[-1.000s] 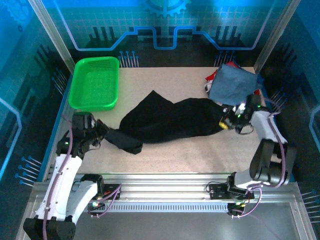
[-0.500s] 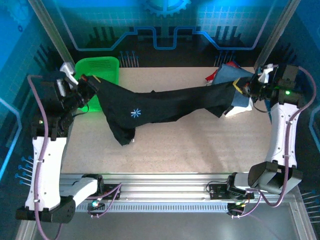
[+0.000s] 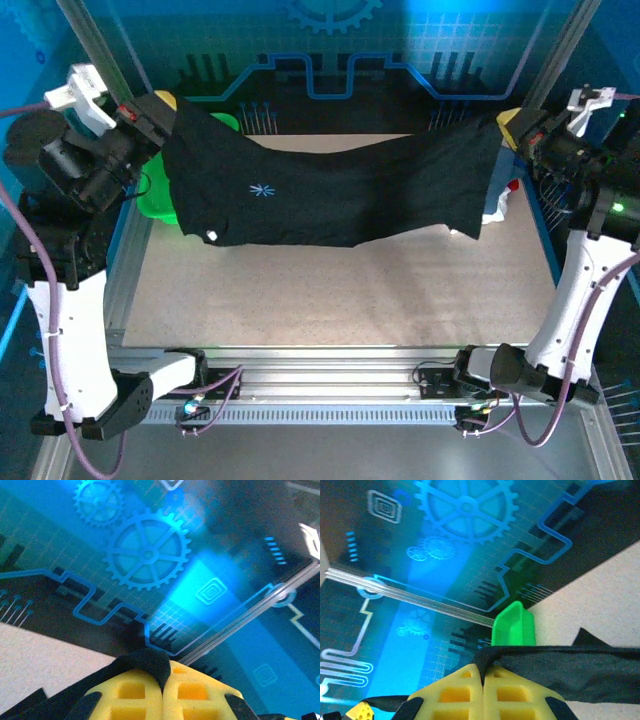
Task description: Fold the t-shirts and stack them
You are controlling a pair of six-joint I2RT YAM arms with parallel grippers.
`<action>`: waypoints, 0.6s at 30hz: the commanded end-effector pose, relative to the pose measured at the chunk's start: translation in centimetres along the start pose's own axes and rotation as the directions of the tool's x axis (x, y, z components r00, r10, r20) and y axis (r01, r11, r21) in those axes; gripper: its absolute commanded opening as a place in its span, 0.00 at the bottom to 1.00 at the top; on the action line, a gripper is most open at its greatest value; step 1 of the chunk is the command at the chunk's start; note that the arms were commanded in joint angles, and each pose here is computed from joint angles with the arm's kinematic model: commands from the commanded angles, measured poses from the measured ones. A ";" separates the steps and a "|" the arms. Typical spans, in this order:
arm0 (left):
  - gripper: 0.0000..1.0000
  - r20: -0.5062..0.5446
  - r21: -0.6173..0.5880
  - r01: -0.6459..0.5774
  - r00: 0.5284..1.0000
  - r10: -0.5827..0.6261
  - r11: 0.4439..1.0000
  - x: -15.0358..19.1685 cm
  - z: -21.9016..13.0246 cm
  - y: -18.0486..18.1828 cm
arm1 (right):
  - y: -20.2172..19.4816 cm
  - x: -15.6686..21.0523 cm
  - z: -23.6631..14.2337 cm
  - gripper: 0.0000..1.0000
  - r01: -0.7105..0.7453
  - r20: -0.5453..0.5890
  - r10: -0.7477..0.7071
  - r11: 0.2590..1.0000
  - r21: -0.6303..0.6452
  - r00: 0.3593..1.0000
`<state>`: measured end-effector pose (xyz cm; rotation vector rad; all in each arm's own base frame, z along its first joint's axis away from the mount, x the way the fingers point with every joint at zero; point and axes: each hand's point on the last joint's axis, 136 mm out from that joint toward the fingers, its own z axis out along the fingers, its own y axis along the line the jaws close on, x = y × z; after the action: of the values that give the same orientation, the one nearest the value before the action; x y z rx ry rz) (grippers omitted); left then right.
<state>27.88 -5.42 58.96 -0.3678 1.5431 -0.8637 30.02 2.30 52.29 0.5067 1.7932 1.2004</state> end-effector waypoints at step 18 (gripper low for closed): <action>0.00 -0.104 0.253 0.119 0.990 -0.095 0.960 -3.4 20.4 1.6 | -2.2 -9.8 12.1 0.00 0.058 -0.055 -0.062 0.996 -0.074 0.997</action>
<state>47.19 -8.53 59.48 -0.2675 1.5511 -1.0846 41.45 0.80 53.22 0.4219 1.8158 1.2451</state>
